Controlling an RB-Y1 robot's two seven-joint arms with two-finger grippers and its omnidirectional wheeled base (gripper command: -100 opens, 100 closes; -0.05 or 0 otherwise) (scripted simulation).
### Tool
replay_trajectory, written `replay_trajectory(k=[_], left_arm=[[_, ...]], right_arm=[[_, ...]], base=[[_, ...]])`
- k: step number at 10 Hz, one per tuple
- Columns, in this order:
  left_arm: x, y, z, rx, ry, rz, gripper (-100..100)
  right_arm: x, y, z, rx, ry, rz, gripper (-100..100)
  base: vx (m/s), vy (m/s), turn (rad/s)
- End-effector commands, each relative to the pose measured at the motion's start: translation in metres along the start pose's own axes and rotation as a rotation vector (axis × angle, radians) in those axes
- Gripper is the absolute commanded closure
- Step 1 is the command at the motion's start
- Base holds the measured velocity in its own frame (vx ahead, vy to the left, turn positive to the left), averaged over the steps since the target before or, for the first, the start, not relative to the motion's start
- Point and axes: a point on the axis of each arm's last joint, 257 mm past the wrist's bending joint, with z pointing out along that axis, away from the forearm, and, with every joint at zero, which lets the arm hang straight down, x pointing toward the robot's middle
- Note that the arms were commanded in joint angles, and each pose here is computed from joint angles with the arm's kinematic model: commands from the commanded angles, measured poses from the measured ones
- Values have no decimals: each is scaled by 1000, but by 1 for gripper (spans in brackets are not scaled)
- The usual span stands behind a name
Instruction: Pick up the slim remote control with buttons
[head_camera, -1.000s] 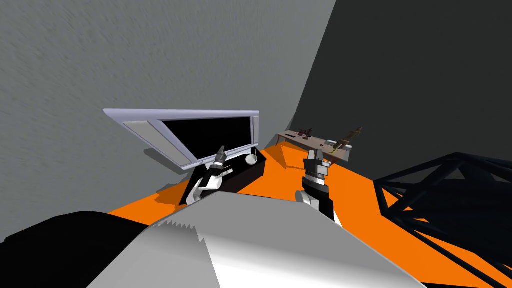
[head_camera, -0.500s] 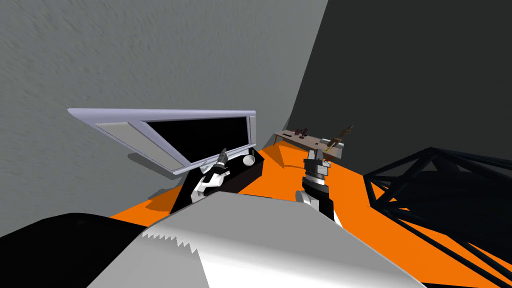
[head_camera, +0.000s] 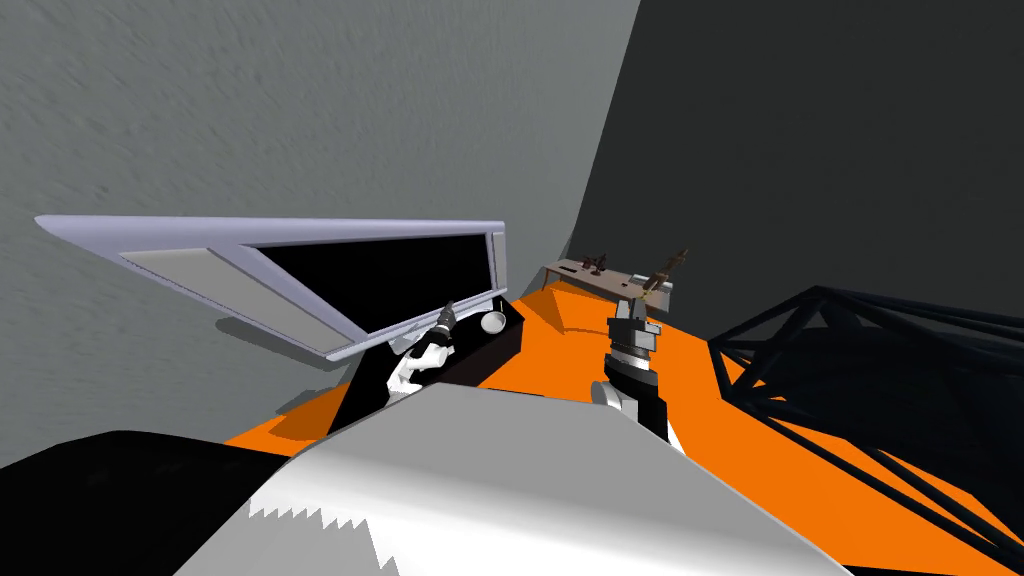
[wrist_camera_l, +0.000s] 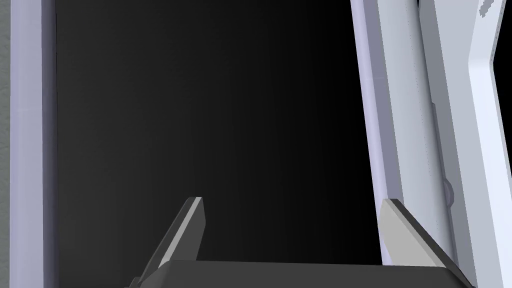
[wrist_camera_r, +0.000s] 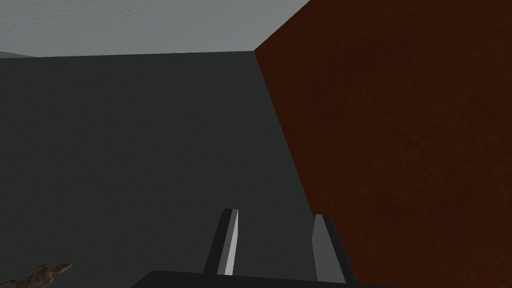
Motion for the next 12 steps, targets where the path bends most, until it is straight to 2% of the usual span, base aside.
replay_trajectory(k=[1,2,3,4,5,6,7,8,9,10,11,12], left_arm=[[-3,15,2,-45,-6,-11,-100],[-9,34,8,-103,-15,-32,-100],[-9,38,8,-113,-16,-33,-100],[-14,57,12,-169,-26,-56,-100],[-15,62,11,-184,-27,-56,-100],[-20,78,14,-236,-37,-82,-100],[-21,88,12,-258,-40,-82,-100],[-25,98,14,-301,-47,-109,-100],[-28,113,11,-334,-55,-110,-100],[-33,131,10,-388,-68,-139,-100],[-34,139,7,-411,-71,-140,-100],[-41,160,4,-470,-88,-171,-100]], right_arm=[[0,0,0,0,0,0,0],[0,0,0,0,0,0,0],[0,0,0,0,0,0,0],[0,0,0,0,0,0,0],[0,0,0,0,0,0,0],[0,0,0,0,0,0,0],[0,0,0,0,0,0,0],[0,0,0,0,0,0,0],[0,0,0,0,0,0,0],[0,0,0,0,0,0,0],[0,0,0,0,0,0,0],[0,0,0,0,0,0,0]], base=[[15,6,-58],[16,7,-123],[14,10,-71],[8,11,-122],[4,13,-72],[2,16,-145],[-2,19,-71],[-1,22,-142],[-4,23,-83],[-10,28,-144],[-11,32,-76],[-21,39,-139]])
